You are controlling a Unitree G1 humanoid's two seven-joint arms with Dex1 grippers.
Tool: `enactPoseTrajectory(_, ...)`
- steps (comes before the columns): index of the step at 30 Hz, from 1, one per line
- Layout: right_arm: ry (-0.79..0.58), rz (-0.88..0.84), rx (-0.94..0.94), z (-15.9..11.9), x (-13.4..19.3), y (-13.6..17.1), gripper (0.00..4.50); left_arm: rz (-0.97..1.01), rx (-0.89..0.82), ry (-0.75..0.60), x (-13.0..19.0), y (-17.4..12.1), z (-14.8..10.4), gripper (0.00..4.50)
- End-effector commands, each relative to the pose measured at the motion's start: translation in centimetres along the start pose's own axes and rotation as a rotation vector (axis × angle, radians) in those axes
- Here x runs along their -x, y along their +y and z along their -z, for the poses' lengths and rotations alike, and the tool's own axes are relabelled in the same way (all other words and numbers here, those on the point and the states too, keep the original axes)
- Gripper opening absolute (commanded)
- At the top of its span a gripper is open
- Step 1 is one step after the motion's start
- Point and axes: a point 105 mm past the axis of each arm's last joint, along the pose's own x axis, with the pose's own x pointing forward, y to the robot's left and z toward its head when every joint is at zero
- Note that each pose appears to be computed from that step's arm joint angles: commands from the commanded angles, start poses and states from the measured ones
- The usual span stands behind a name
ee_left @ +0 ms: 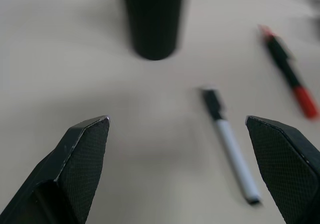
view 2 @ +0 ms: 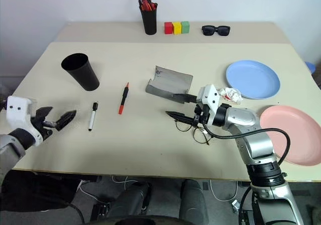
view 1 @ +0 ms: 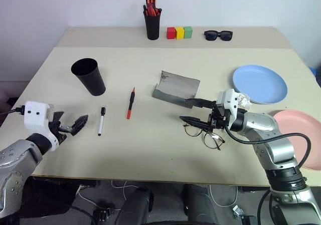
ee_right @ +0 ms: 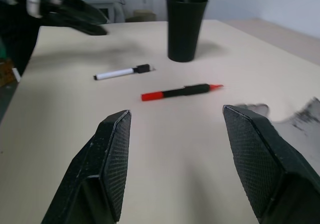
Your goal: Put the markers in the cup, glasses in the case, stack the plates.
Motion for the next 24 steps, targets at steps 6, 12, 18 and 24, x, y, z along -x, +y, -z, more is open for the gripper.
enactPoseTrajectory(6,-0.005,-0.037,0.055,-0.7,-0.1,1.1,2.96,-0.038,0.131,0.143,-3.1,-1.2,0.0,4.5)
enactPoseTrajectory(12,-0.04,-0.04,0.033,-1.0,0.1,1.6,2.96,-0.022,0.091,0.207,-5.3,-2.2,-0.2,4.5)
enactPoseTrajectory(18,-0.078,-0.043,-0.062,-1.5,0.4,1.4,3.22,-0.009,0.098,0.223,-6.5,-2.6,-0.4,4.5)
enactPoseTrajectory(24,-0.057,-0.054,-0.032,-1.7,0.2,1.4,4.44,0.009,0.102,0.245,-6.9,-3.1,-0.2,4.5)
